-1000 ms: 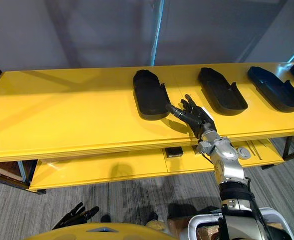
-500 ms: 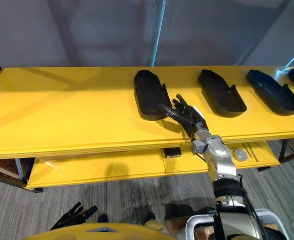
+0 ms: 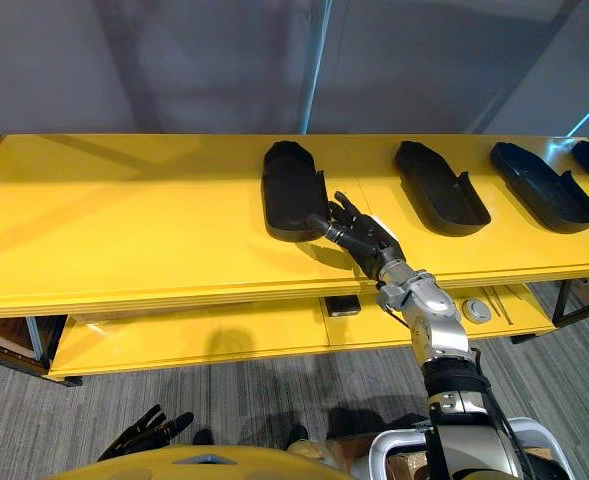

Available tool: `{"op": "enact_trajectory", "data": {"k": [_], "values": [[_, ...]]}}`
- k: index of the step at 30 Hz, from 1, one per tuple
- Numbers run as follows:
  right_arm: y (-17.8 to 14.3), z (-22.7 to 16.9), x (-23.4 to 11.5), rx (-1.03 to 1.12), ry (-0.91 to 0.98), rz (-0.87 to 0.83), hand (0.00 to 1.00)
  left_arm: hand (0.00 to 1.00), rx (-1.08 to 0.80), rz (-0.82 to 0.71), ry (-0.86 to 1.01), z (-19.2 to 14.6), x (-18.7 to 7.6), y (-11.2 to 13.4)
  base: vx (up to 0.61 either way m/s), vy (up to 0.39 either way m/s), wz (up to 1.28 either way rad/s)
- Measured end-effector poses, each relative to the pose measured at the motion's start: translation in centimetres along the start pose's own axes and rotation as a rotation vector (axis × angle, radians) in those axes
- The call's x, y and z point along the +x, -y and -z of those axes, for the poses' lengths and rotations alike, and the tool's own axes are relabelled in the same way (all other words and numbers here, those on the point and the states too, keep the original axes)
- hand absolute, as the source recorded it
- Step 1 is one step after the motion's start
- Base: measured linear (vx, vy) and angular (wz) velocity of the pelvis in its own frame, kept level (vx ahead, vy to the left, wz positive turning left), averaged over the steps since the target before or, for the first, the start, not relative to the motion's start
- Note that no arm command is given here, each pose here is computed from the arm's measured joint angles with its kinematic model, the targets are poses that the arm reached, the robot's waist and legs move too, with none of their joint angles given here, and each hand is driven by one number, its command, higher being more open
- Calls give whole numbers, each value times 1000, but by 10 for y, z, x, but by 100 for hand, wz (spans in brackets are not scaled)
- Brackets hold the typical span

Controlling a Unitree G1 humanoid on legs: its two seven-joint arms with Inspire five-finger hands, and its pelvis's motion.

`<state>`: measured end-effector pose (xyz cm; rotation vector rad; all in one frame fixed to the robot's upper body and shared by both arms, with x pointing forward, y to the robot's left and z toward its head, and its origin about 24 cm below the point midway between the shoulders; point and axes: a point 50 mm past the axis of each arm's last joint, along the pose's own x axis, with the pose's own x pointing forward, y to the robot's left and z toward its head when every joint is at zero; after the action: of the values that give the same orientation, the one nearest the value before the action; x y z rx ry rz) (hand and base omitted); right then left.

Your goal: Walk over and take three plastic housings, then place them on the shelf

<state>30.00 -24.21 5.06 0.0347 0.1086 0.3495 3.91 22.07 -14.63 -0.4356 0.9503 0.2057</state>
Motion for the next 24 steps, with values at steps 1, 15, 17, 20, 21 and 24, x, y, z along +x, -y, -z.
{"op": "enact_trajectory", "data": {"k": [1,15,17,20,21,24], "values": [[-1,0,0,1,-1,-6,100,100,0,0,0,0,0,0,0,0,0],[-6,1,2,-24,5,-41,100,100,5,1,-5,-2,0,-1,0,0,0],[-7,0,2,-44,8,-38,100,100,5,1,-5,-2,0,-1,0,0,0],[-8,-3,4,-145,36,20,100,100,7,3,0,-3,0,-1,0,0,-4],[-7,-5,4,-187,44,48,100,100,7,3,0,-3,0,-1,0,0,-7],[-8,-20,-6,-337,120,170,100,100,3,2,-1,-1,0,0,7,1,-3]]}}
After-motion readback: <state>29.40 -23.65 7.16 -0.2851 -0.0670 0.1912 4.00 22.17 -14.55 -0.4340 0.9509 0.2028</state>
